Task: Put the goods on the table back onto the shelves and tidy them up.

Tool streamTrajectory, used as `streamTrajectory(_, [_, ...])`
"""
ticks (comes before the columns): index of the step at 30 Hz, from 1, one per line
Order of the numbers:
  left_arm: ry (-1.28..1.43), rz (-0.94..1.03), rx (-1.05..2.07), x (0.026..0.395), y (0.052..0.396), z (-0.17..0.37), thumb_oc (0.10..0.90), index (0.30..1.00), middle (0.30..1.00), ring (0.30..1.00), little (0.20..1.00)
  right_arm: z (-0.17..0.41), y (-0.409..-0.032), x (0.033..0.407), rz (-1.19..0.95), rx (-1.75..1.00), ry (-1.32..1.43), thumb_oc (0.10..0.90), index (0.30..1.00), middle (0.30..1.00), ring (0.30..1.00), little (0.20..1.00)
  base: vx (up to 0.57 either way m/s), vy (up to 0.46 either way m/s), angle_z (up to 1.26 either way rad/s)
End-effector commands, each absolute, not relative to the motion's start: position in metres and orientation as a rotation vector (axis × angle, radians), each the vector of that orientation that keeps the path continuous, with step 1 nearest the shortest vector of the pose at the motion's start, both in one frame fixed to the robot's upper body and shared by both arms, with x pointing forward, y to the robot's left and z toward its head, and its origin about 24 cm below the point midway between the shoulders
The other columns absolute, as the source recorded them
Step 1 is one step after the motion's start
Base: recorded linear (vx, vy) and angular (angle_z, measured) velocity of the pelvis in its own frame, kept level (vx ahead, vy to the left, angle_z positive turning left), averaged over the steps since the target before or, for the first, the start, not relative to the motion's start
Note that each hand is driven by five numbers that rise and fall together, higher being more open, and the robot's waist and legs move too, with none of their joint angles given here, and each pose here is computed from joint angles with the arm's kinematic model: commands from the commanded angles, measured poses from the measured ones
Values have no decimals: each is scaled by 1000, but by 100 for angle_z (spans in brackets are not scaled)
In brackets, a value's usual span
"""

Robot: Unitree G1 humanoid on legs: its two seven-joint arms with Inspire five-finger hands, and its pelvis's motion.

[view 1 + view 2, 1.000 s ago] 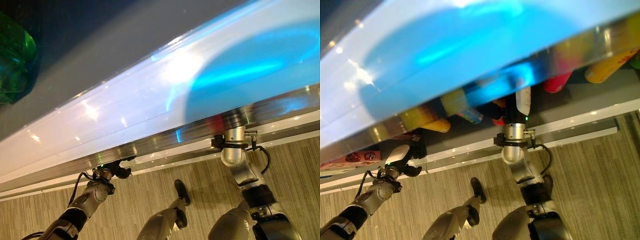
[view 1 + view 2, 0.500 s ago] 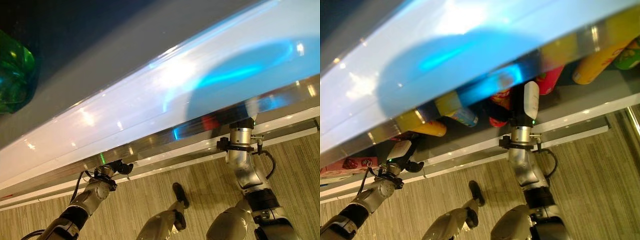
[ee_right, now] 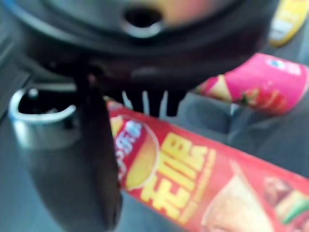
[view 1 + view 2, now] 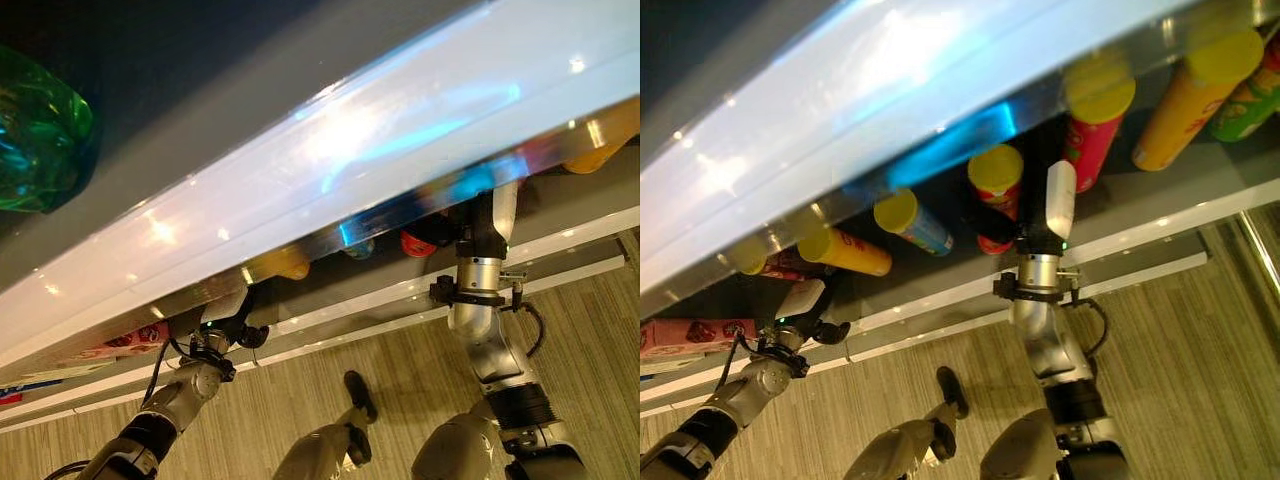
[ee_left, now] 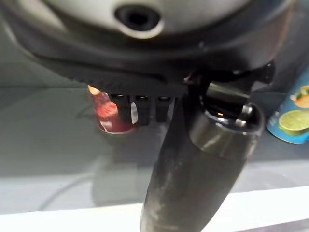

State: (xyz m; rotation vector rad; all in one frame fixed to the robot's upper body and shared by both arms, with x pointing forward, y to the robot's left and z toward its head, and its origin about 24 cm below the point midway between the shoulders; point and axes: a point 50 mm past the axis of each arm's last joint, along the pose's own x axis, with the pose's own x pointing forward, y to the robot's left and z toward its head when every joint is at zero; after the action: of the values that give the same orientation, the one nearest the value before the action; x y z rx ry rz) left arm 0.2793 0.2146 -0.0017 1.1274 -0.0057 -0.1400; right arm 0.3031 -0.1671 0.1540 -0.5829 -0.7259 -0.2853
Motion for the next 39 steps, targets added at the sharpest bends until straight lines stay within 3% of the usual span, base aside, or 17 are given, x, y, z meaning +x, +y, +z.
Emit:
streamTrajectory(1, [-124, 106, 1215, 297, 265, 49, 800, 900, 900, 900, 900, 225, -140, 277, -259, -404, -1112, 800, 900, 900, 900, 900, 2, -6, 3])
streamTrajectory(23, [-72, 96, 1221, 289, 265, 34, 800, 900, 900, 900, 900, 223, -140, 269, -268, -422, -1132, 800, 900, 900, 900, 900, 15, -3, 4])
streamTrajectory(39, [72, 49, 1201, 262, 265, -6, 800, 900, 900, 900, 900, 232, -148, 247, -347, -425, -1204, 800, 900, 900, 900, 900, 71, 0, 5])
